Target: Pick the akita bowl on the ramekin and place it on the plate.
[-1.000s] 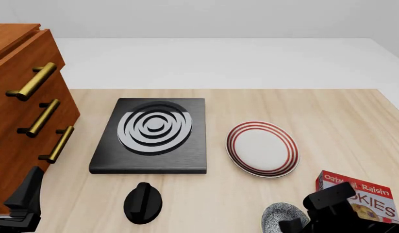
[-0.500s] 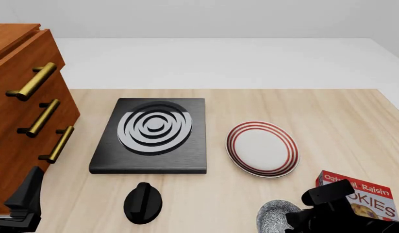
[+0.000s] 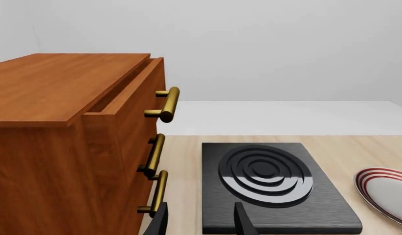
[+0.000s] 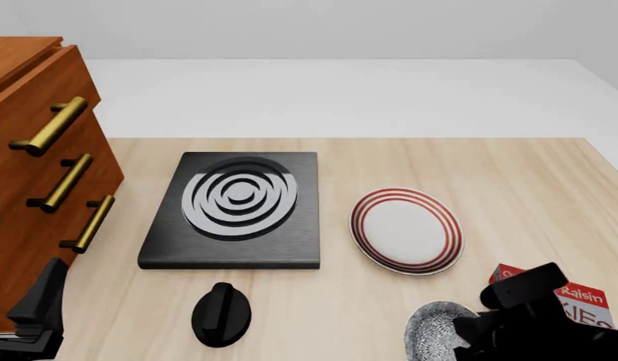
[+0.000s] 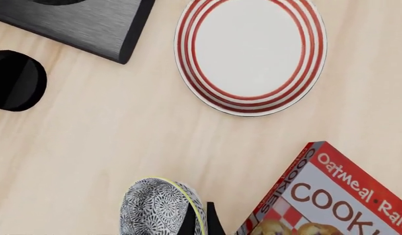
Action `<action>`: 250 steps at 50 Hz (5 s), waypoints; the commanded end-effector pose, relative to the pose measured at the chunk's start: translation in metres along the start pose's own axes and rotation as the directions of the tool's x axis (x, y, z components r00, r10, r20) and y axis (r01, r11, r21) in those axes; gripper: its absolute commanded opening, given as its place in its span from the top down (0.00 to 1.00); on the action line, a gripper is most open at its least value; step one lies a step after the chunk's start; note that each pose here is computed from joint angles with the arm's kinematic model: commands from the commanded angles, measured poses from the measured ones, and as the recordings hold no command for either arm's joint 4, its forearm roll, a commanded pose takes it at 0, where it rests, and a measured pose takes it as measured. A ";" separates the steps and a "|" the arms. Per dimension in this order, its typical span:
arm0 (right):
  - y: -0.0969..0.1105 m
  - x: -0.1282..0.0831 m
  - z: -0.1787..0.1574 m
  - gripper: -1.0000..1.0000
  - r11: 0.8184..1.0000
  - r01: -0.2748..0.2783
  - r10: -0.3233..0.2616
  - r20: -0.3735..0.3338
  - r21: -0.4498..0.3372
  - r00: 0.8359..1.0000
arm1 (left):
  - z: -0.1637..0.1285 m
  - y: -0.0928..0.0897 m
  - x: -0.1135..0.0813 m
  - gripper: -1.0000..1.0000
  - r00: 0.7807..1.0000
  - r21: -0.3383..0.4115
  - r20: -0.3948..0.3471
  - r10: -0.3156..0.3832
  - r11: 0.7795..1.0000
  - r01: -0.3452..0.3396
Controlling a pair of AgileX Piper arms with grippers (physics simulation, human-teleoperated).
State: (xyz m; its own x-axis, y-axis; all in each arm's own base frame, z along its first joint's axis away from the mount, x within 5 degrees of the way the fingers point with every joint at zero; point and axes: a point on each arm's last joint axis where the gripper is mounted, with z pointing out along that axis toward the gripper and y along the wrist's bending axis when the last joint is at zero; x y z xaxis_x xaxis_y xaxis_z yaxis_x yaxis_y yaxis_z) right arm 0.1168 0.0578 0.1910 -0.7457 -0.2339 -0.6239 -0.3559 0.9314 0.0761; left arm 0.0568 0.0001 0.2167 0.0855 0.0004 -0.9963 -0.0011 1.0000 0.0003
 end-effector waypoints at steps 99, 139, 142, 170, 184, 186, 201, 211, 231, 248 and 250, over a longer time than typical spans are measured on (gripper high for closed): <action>-0.061 -0.122 0.108 1.00 0.853 -0.522 0.492 0.320 0.011 0.810 | 0.001 0.000 0.001 0.00 1.000 -0.001 0.000 0.000 1.000 0.000; -0.075 -0.123 0.149 1.00 0.827 -0.561 0.529 0.283 0.039 0.800 | 0.001 0.000 0.001 0.00 1.000 -0.001 0.000 0.000 1.000 0.000; -0.075 -0.120 0.152 1.00 0.826 -0.563 0.531 0.278 0.042 0.800 | 0.000 0.000 0.001 0.00 1.000 -0.001 0.000 0.000 1.000 0.000; -0.081 -0.112 0.164 1.00 0.815 -0.576 0.543 0.264 0.059 0.797 | 0.000 0.000 0.001 0.00 1.000 -0.001 0.000 0.000 1.000 0.000; -0.083 -0.111 0.164 1.00 0.814 -0.577 0.544 0.267 0.062 0.796 | 0.000 0.000 0.000 0.00 1.000 -0.001 0.000 0.000 1.000 0.000; -0.083 -0.112 0.163 1.00 0.815 -0.576 0.542 0.270 0.061 0.795 | 0.000 0.000 0.000 0.00 1.000 -0.001 0.000 0.000 1.000 0.000; -0.078 -0.117 0.150 0.00 0.820 -0.571 0.537 0.295 0.039 0.790 | 0.000 0.000 0.001 0.00 1.000 -0.001 0.000 0.000 1.000 0.000; -0.084 -0.123 0.128 0.00 0.820 -0.571 0.527 0.331 0.045 0.783 | 0.000 0.000 0.001 0.00 1.000 -0.001 0.000 0.000 1.000 0.000; -0.073 -0.132 -0.021 0.00 0.846 -0.532 0.438 0.538 0.023 0.720 | 0.000 0.000 0.001 0.00 1.000 -0.001 0.000 0.000 1.000 0.000; -0.022 -0.076 -0.173 0.00 0.932 -0.359 0.220 0.720 0.044 0.659 | -0.001 0.000 0.000 0.00 1.000 -0.001 0.000 0.000 1.000 0.000; -0.017 -0.067 -0.187 0.00 0.945 -0.319 0.164 0.738 0.074 0.655 | -0.001 0.000 0.000 0.00 1.000 -0.001 0.000 0.000 1.000 0.000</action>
State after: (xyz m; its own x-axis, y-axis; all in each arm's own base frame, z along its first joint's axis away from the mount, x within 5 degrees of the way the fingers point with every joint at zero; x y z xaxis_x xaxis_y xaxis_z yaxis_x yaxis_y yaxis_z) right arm 0.1499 0.0119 0.3490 -0.2648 0.3101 -0.9131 0.0084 0.9476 0.3193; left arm 0.0562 0.0001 0.2167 0.0858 0.0004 -0.9963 -0.0024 1.0000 0.0002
